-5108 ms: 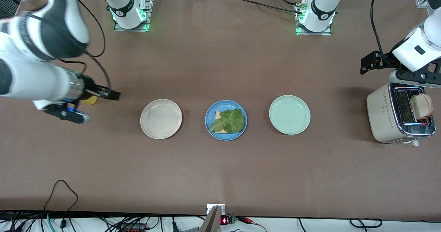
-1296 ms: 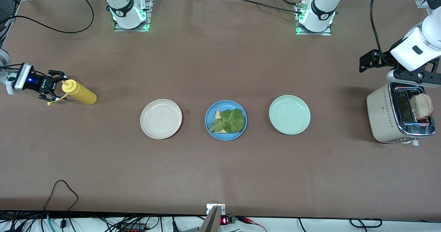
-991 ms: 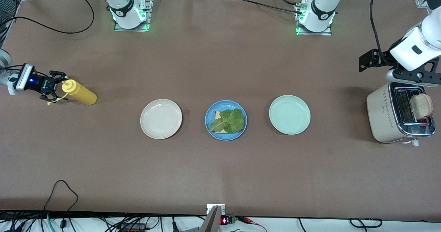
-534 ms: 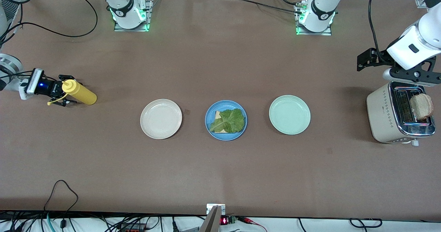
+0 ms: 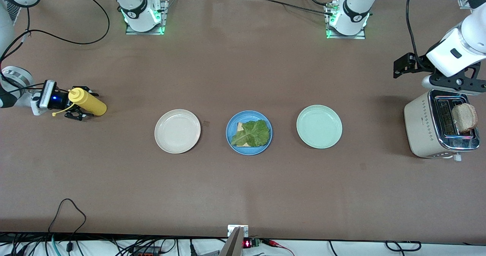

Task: Make sandwich in blue plate with both arms
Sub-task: 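Grasp the yellow squeeze bottle with the right gripper and lift it, then tilt the yellow bottle with the right gripper over the lettuce, then carry the yellow bottle back with the right gripper and set it down, then release the bottle with the right gripper while the left gripper grasps bread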

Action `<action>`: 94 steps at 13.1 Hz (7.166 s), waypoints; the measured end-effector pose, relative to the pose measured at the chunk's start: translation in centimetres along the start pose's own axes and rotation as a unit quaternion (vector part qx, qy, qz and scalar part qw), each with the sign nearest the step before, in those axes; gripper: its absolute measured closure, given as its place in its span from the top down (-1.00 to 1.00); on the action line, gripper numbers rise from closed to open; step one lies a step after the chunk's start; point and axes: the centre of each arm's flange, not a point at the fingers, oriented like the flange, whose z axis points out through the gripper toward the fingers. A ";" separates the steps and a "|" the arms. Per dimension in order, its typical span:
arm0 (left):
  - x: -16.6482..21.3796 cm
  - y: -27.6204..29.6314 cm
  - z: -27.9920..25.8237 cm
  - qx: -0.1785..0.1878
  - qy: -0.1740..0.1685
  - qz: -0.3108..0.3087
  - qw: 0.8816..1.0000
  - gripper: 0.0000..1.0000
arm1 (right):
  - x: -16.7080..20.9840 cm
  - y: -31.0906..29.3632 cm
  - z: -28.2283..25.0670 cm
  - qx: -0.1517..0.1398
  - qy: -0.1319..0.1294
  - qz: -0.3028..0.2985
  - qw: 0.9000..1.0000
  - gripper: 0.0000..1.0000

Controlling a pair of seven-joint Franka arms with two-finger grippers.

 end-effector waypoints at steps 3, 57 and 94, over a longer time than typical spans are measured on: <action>0.0 0.0 0.0 0.000 0.000 0.000 1.000 1.00 | 0.1 0.4 0.8 0.008 -0.001 -0.001 1.000 0.87; -0.2 -0.5 0.2 -0.001 -0.011 -0.005 1.000 1.00 | 36.9 11.3 47.8 -0.081 -0.625 0.049 0.775 -0.02; 4.8 -17.7 7.6 0.099 -0.048 -0.042 0.993 1.00 | 2.4 4.0 7.0 0.041 -0.014 0.010 0.999 0.28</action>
